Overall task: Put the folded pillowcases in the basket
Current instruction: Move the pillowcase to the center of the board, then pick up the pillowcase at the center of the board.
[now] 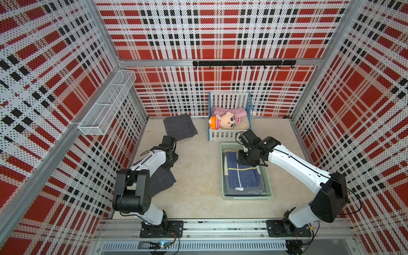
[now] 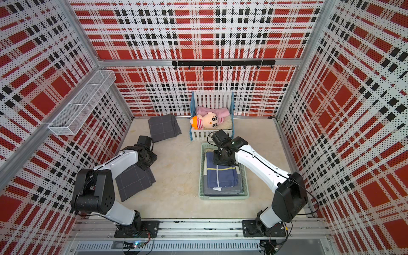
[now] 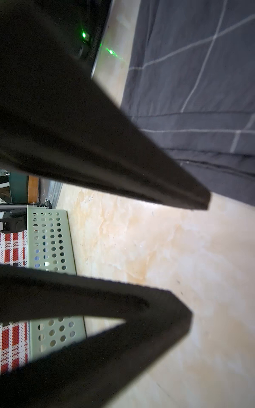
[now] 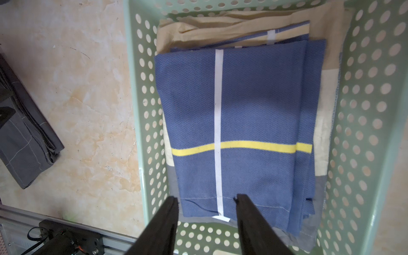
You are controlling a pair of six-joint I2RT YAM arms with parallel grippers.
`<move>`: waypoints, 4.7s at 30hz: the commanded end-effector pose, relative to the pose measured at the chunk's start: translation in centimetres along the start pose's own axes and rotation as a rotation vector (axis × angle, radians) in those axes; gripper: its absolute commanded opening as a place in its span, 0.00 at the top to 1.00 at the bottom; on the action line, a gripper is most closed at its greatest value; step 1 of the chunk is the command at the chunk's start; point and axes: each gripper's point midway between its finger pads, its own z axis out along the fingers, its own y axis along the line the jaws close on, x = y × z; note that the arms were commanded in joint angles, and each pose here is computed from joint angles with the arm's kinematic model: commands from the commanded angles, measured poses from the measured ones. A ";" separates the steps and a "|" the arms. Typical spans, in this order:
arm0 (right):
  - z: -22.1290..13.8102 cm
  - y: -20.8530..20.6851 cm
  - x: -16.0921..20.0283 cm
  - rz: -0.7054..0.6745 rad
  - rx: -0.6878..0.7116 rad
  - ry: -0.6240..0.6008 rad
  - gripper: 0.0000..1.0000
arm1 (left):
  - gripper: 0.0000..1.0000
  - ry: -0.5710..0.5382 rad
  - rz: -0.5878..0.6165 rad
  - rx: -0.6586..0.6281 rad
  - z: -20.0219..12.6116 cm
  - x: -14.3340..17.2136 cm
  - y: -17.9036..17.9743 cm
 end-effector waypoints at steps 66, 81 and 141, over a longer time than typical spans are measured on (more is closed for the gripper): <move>-1.1 5.1 -4.6 -0.095 -0.114 -0.061 0.47 | 0.63 0.247 0.236 -0.039 3.1 16.0 -6.1; -1.9 7.6 -5.1 -0.146 -0.157 -0.083 0.43 | 0.56 0.198 0.278 0.031 -0.4 13.4 -9.3; 17.6 18.3 5.6 -0.199 -0.085 0.264 1.00 | 1.00 0.150 0.424 0.148 7.3 -0.7 -6.2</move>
